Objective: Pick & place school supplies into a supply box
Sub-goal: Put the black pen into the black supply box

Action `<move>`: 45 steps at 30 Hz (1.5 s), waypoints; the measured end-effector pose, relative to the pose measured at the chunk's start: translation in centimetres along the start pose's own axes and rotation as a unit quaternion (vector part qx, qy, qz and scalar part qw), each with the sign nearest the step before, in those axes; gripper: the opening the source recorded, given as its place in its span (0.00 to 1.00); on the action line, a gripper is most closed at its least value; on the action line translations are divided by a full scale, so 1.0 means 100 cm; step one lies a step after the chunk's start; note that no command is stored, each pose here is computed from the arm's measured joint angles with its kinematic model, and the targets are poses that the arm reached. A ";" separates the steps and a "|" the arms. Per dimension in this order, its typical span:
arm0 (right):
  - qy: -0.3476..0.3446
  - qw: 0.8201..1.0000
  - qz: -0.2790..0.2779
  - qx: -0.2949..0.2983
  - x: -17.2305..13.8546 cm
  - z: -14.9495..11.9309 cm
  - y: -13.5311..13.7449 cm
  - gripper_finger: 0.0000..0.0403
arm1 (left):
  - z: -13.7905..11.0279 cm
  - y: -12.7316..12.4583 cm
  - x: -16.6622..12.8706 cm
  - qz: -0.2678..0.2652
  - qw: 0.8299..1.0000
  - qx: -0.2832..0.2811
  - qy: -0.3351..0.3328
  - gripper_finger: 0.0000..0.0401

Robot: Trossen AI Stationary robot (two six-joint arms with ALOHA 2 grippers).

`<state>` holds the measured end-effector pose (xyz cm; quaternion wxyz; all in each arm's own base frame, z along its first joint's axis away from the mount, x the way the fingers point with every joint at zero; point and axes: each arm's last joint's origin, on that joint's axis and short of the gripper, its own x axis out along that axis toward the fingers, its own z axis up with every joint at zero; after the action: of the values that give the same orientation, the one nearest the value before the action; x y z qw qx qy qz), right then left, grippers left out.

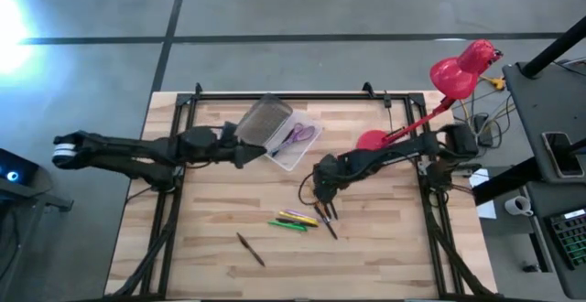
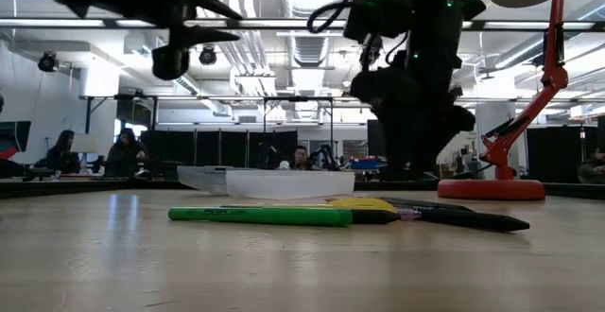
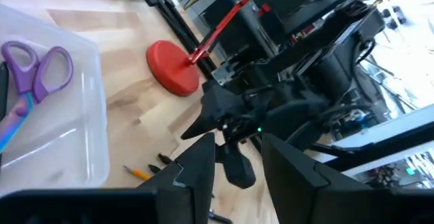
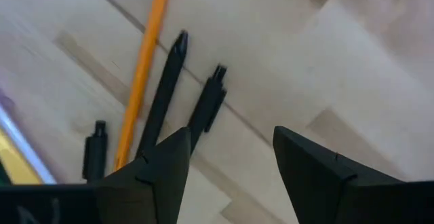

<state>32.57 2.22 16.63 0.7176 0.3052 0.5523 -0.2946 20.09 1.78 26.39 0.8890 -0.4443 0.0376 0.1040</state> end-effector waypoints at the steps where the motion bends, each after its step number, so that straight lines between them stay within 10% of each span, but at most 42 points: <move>1: 0.006 1.000 -0.003 0.009 0.003 -0.002 0.003 0.50 | -0.001 0.002 -0.004 -0.001 1.000 0.000 -0.001 0.26; 18: 0.046 0.986 -0.027 0.161 0.034 -0.018 0.036 0.39 | -0.006 0.007 -0.038 -0.081 0.996 0.015 0.016 0.26; 27: 0.027 0.984 -0.009 0.178 0.013 -0.018 0.034 0.24 | -0.009 0.005 -0.038 -0.114 0.991 0.021 0.062 0.26; 45: 0.041 0.990 -0.049 0.127 0.040 -0.023 0.034 0.32 | -0.009 0.006 -0.038 -0.112 0.991 0.042 0.055 0.26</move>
<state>34.66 5.82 12.68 0.6347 0.3780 0.5536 -0.3844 16.29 0.82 25.99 0.9093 -0.4134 0.0413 -0.0224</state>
